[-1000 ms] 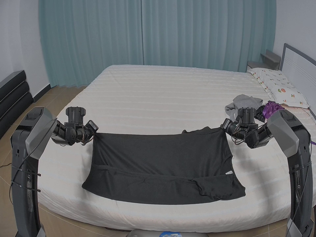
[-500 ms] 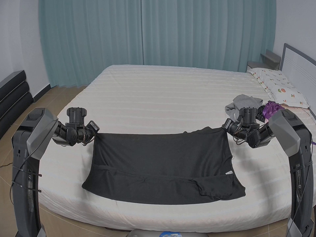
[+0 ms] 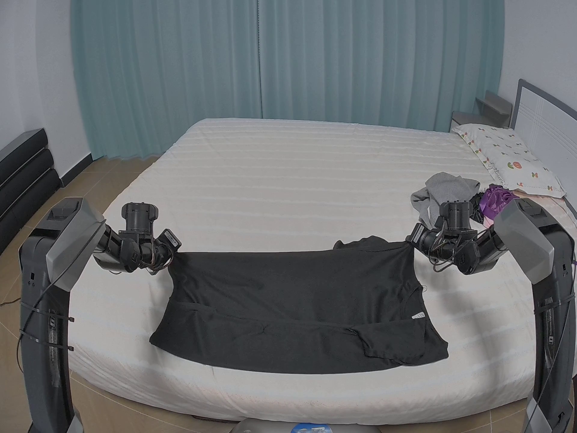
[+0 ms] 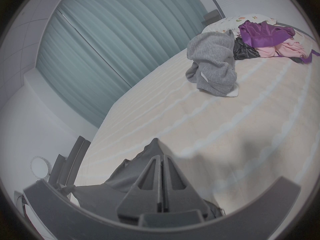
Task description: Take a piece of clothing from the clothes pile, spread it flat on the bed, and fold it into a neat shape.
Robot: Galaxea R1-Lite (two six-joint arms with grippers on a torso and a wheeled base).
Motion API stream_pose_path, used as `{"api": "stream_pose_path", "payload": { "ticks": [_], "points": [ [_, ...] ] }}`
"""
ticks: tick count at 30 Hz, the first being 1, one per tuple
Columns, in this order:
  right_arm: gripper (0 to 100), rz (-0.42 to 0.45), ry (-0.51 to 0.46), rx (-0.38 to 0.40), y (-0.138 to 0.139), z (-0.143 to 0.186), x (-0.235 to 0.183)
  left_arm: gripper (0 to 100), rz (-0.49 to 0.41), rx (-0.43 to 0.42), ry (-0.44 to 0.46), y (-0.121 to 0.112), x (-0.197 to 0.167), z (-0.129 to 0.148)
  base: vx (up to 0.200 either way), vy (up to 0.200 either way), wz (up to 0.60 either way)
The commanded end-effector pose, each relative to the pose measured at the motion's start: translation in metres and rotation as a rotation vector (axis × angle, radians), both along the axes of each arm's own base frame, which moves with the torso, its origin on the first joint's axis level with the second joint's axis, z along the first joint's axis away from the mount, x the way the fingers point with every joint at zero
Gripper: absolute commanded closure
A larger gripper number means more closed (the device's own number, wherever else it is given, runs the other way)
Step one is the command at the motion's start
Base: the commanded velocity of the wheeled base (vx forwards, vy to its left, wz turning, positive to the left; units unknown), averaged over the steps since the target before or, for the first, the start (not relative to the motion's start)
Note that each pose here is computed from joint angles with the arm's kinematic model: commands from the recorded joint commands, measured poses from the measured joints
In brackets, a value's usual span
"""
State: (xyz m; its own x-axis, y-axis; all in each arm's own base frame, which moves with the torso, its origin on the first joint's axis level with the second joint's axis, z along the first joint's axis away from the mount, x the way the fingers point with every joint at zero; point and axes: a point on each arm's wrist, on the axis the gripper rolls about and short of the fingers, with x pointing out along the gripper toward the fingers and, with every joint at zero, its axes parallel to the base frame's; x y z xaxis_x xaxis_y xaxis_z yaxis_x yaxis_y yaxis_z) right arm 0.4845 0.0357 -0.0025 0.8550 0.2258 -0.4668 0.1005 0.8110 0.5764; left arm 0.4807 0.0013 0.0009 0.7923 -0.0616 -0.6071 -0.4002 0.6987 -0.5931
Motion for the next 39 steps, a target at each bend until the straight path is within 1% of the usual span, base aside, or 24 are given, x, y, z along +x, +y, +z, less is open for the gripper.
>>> {"api": "stream_pose_path", "payload": {
  "ticks": [1, 5, 8, 11, 19, 22, 28, 33, 39],
  "points": [
    [100, 0.013, 0.011, 0.003, -0.002, 0.012, -0.015, 100, -0.009, 0.006, -0.004, -0.001, -0.01, 0.014, 0.0, 0.0, 0.0],
    [100, 0.048, 0.053, 0.019, -0.002, 0.015, -0.033, 100, -0.01, 0.005, 0.002, -0.001, -0.017, 0.02, 0.0, 0.0, 0.0],
    [100, 0.055, 0.058, 0.023, -0.003, 0.015, -0.04, 100, -0.013, 0.005, 0.019, -0.001, -0.022, 0.019, 0.0, 0.0, 0.0],
    [100, 0.056, 0.057, 0.024, -0.004, 0.015, -0.051, 100, -0.03, 0.026, 0.038, -0.001, -0.031, 0.016, 0.0, 0.0, 0.0],
    [100, 0.093, 0.097, 0.042, -0.009, 0.013, -0.079, 100, -0.053, 0.064, 0.035, 0.002, -0.061, 0.014, 0.0, 0.0, 0.0],
    [100, 0.098, 0.101, 0.033, -0.012, 0.009, -0.087, 100, -0.068, 0.081, 0.055, 0.002, -0.069, 0.008, 0.0, 0.0, 0.0],
    [100, 0.142, 0.147, 0.012, -0.013, -0.008, -0.109, 100, -0.089, 0.094, 0.091, -0.001, -0.087, -0.01, 0.0, 0.0, 0.0],
    [100, 0.164, 0.172, -0.023, -0.017, -0.02, -0.12, 100, -0.11, 0.11, 0.113, -0.003, -0.099, -0.016, 0.0, 0.0, 0.0],
    [100, 0.216, 0.196, -0.049, -0.018, -0.027, -0.131, 100, -0.123, 0.123, 0.127, -0.003, -0.108, -0.022, 0.0, 0.0, 0.0]
  ]
}}
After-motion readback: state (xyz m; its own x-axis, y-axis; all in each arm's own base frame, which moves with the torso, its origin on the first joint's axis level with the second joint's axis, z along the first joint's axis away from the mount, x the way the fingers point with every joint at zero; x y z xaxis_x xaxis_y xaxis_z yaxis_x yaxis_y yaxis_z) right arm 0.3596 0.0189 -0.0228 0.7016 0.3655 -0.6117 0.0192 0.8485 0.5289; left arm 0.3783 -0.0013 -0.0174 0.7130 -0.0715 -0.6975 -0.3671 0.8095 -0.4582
